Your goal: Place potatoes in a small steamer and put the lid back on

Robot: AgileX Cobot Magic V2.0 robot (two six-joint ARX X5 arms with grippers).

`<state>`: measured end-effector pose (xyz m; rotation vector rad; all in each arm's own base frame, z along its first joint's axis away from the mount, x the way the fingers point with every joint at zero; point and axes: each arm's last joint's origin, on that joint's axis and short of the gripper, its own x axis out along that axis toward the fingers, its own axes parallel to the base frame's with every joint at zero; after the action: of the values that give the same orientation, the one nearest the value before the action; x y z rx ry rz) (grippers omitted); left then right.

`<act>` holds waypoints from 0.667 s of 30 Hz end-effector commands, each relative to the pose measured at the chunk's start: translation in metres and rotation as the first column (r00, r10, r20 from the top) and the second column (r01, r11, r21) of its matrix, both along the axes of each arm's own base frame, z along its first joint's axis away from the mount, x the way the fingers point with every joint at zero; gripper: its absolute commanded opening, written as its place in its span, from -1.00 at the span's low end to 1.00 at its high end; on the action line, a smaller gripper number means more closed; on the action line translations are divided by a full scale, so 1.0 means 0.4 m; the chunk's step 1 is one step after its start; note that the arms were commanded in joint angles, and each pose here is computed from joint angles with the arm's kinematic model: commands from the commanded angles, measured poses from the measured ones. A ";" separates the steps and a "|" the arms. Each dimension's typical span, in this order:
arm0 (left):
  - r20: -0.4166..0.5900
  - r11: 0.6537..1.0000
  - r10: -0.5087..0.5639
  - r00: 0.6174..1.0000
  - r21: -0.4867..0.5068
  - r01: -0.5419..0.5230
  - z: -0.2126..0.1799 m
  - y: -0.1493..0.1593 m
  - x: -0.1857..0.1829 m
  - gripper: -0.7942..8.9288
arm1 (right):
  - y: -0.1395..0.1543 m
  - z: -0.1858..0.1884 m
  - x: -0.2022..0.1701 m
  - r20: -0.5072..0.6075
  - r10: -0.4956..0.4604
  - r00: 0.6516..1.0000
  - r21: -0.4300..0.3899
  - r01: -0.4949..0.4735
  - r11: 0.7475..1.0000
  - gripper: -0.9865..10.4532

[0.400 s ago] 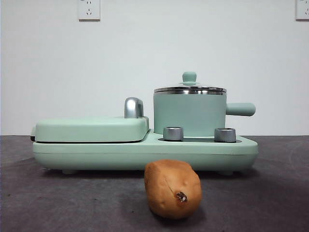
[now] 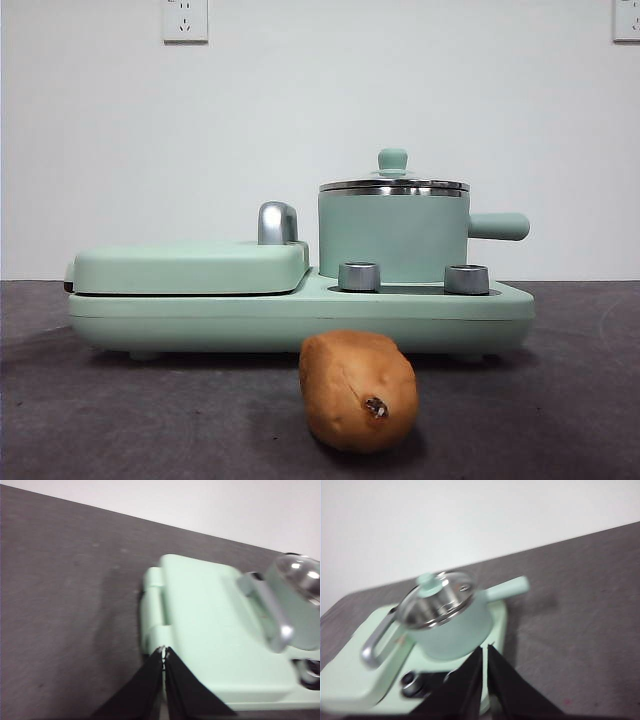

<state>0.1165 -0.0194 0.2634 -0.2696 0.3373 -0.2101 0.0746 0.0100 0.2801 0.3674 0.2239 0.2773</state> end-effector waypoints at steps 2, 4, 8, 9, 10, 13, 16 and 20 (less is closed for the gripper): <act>-0.003 0.993 -0.113 0.994 0.027 0.113 0.087 -0.020 0.035 -0.81 | 0.006 0.052 0.010 -0.046 0.103 0.994 -0.056 -0.105 0.993 -0.81; -0.015 0.981 -0.188 0.982 0.035 0.188 0.122 -0.034 0.054 -0.81 | 0.011 0.077 0.019 -0.073 0.174 0.982 -0.075 -0.180 0.981 -0.81; -0.020 0.941 -0.333 0.943 0.056 0.334 0.173 -0.063 0.084 -0.81 | 0.019 0.114 0.036 -0.096 0.306 0.947 -0.093 -0.315 0.944 -0.81; -0.022 0.928 -0.366 0.930 0.061 0.367 0.183 -0.070 0.089 -0.81 | 0.021 0.122 0.040 -0.099 0.337 0.936 -0.093 -0.346 0.934 -0.81; -0.023 0.913 -0.403 0.915 0.065 0.403 0.192 -0.078 0.095 -0.81 | 0.023 0.128 0.044 -0.101 0.364 0.926 -0.094 -0.373 0.923 -0.81; -0.018 0.865 -0.498 0.867 0.064 0.498 0.205 -0.099 0.106 -0.81 | 0.026 0.136 0.055 -0.104 0.406 0.908 -0.084 -0.415 0.906 -0.81; -0.022 0.841 -0.538 0.842 0.056 0.539 0.205 -0.112 0.111 -0.81 | 0.026 0.134 0.061 -0.114 0.414 0.903 -0.075 -0.424 0.903 -0.81; -0.032 0.830 -0.555 0.831 0.053 0.556 0.201 -0.123 0.114 -0.58 | 0.026 0.133 0.063 -0.118 0.402 0.908 -0.076 -0.412 0.908 -0.44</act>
<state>0.1613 -0.0670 0.3375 -0.1220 0.4636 -0.7603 0.0997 0.0204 0.3283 0.2509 0.4371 0.6578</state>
